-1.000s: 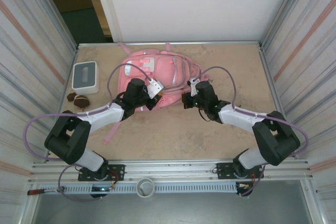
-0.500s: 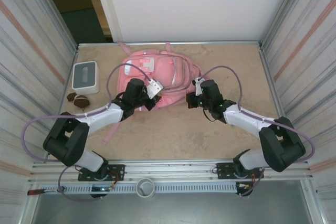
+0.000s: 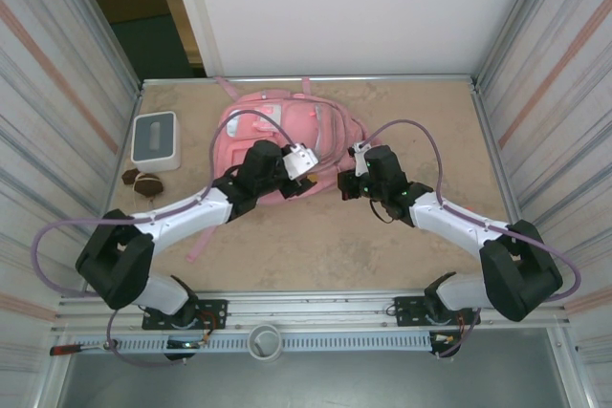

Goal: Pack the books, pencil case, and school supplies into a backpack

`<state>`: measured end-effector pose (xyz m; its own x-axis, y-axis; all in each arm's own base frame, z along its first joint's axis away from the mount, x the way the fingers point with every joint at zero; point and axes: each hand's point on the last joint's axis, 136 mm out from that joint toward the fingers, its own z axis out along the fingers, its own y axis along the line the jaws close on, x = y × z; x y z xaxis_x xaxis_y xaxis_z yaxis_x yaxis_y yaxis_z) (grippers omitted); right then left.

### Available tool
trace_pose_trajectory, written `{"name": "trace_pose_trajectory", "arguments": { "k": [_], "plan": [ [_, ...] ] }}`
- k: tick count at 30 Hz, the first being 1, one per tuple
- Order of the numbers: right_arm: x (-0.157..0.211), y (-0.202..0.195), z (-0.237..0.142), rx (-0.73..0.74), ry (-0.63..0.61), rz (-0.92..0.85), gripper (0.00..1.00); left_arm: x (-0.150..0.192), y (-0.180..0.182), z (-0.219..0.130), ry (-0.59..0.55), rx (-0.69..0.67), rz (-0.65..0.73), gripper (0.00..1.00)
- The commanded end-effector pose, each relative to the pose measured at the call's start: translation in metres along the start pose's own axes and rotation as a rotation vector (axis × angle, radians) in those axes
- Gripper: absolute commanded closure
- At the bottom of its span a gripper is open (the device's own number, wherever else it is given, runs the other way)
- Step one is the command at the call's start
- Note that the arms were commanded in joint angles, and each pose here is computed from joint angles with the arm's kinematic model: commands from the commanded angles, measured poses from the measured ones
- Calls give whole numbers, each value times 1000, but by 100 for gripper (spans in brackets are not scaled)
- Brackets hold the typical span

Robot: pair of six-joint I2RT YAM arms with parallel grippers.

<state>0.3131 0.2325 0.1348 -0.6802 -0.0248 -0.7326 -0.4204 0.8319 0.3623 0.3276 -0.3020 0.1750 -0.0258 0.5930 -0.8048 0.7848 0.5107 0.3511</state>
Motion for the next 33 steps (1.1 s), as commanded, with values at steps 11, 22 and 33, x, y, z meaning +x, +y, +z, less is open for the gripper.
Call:
{"name": "trace_pose_trajectory", "arguments": {
  "k": [11,22,33],
  "plan": [
    [-22,25,-16,-87,-75,5,100,7,-1,47,76,-45,131,54],
    [-16,-24,-16,160,-64,66,100,18,0,38,60,-38,132,100],
    [-17,-72,-24,404,-42,119,100,23,14,5,-8,-39,58,100]
  ]
}}
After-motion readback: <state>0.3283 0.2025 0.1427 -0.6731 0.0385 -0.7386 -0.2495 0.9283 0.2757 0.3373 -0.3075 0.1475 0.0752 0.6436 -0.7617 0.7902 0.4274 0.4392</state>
